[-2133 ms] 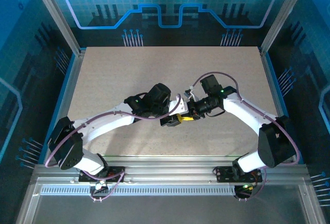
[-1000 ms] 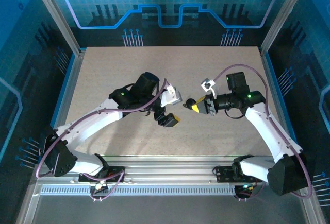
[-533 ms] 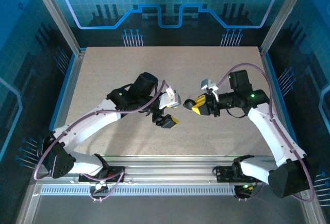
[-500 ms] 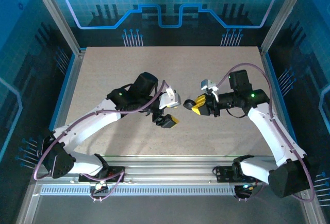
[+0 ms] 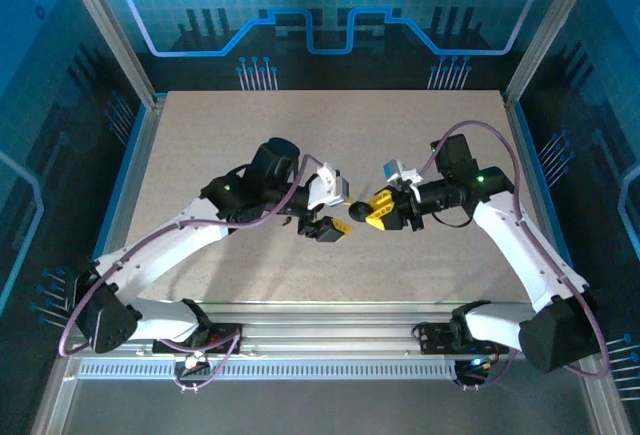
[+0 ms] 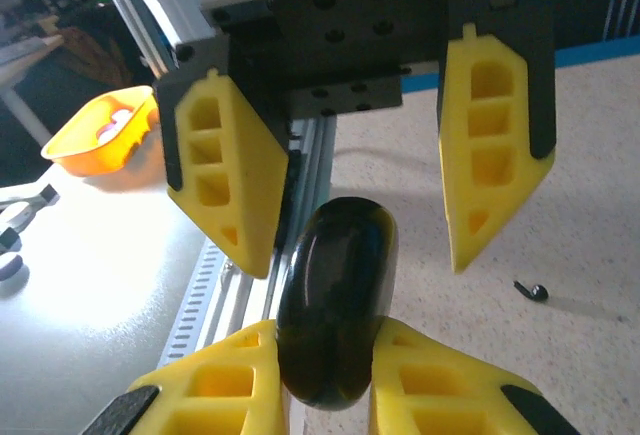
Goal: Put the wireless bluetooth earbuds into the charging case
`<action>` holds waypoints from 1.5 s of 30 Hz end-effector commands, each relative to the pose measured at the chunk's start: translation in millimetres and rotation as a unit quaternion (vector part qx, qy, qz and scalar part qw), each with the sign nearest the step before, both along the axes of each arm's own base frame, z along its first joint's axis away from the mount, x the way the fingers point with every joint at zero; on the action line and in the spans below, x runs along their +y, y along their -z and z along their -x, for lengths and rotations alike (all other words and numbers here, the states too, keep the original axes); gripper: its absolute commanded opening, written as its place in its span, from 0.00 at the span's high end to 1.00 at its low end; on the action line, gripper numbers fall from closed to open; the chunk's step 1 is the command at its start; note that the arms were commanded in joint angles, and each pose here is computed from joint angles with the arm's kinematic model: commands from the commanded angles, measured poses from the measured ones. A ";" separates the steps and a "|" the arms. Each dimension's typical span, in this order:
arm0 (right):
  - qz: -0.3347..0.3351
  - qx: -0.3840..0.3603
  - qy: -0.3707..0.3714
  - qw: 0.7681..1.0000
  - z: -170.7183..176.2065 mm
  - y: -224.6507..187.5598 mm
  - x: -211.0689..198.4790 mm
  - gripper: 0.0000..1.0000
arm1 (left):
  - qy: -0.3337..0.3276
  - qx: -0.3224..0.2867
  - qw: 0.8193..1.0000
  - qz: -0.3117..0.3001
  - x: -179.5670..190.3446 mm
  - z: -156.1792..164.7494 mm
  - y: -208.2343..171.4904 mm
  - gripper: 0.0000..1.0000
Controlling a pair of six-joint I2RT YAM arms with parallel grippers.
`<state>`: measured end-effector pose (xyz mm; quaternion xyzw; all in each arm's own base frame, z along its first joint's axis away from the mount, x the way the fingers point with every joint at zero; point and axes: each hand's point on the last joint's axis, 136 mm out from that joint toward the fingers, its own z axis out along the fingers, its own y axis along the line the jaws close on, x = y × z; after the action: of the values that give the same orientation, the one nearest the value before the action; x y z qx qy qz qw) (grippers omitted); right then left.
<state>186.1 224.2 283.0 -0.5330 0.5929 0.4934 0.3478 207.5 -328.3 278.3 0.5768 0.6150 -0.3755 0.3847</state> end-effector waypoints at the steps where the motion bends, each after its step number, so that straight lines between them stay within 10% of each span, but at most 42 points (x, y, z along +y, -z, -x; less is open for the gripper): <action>1: -0.048 -0.004 -0.034 0.998 9.7 -19.1 3.0 0.80 | 0.022 -0.004 0.999 0.044 -2.5 9.1 -15.8 0.37; 36: -0.065 -0.011 -0.011 0.998 -4.7 -43.8 3.7 0.80 | 0.031 0.003 0.982 0.188 -10.4 16.0 -48.8 0.70; 45: -0.060 -0.006 -0.005 0.998 -9.4 -40.0 4.9 0.80 | 0.039 0.012 0.979 0.199 -12.3 17.2 -55.5 0.66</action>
<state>187.7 227.0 322.7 -0.5181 0.5493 0.5356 0.3782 203.2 -337.4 320.4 0.4895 0.5509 -0.4874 0.4684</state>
